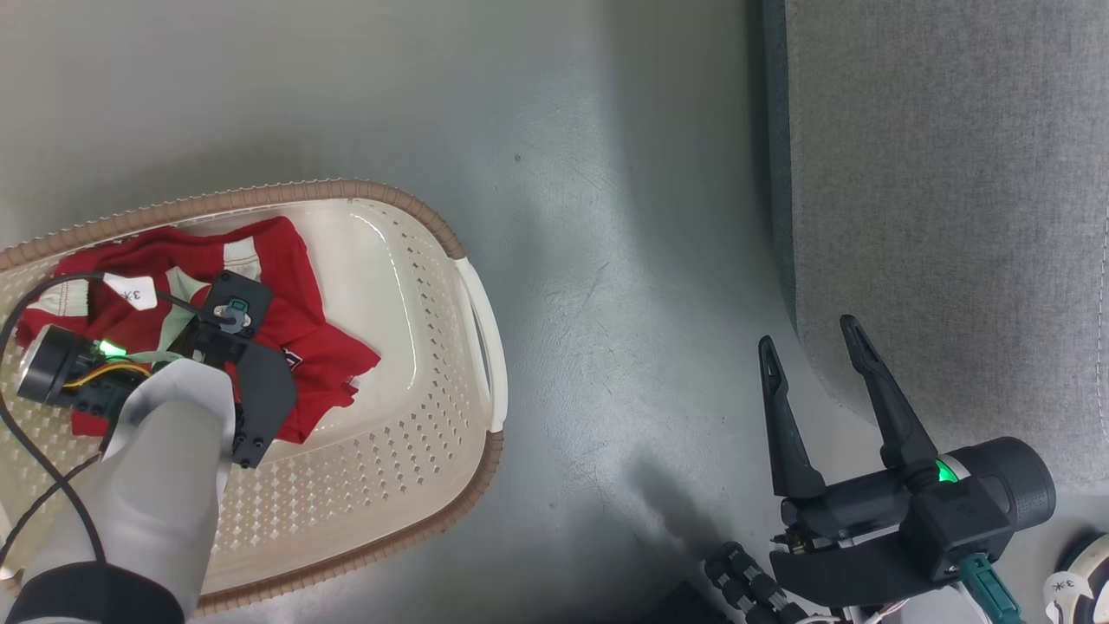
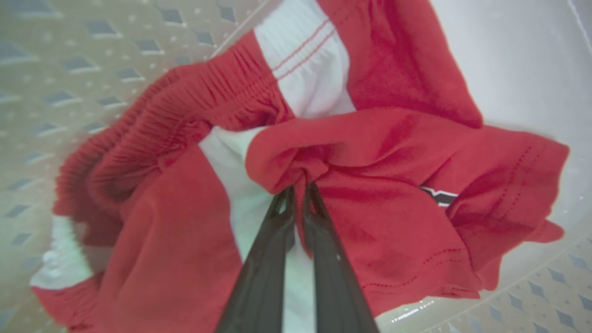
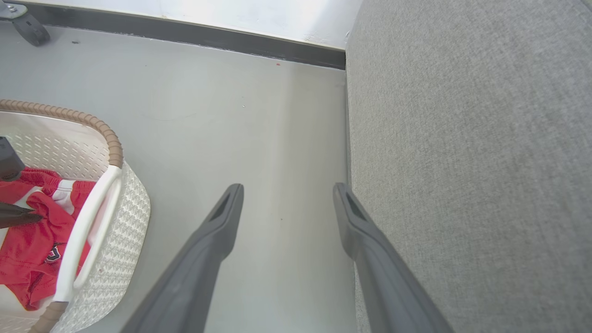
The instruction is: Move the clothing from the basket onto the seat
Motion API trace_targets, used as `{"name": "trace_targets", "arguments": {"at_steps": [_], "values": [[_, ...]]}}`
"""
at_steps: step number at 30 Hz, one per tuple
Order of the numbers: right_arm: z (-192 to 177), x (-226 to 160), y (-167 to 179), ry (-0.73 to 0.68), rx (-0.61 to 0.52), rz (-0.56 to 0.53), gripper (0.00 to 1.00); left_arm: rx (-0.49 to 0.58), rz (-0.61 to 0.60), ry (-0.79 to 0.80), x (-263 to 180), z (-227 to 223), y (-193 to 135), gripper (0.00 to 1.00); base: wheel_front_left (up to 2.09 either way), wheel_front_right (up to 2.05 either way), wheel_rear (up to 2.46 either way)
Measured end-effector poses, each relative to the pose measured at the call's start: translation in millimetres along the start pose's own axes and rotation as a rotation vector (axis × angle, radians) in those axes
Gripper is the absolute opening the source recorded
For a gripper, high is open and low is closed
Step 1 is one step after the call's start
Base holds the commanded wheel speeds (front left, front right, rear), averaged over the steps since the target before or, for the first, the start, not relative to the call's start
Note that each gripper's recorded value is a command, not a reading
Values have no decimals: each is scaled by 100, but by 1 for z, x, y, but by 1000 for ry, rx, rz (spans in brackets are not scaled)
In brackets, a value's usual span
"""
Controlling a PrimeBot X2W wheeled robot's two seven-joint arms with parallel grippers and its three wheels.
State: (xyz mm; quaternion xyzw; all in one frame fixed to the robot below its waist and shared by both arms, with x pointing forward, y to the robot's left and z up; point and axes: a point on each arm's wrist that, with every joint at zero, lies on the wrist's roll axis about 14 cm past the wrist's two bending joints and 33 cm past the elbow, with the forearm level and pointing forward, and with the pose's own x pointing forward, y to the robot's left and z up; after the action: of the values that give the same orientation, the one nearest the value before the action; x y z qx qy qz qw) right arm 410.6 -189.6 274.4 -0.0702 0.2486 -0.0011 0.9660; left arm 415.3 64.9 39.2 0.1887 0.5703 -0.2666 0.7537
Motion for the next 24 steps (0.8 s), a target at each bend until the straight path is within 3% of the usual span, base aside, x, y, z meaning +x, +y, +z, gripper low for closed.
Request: {"name": "trace_targets", "arguments": {"at_steps": [16, 24], "values": [[20, 5, -2, -58, -5, 0, 100, -32, 30, -53, -17, 16, 9, 0, 0, 0, 0], [45, 3, -12, -121, 2, -27, 100, -14, 0, -97, -45, 18, -12, 0, 0, 0, 0]]}}
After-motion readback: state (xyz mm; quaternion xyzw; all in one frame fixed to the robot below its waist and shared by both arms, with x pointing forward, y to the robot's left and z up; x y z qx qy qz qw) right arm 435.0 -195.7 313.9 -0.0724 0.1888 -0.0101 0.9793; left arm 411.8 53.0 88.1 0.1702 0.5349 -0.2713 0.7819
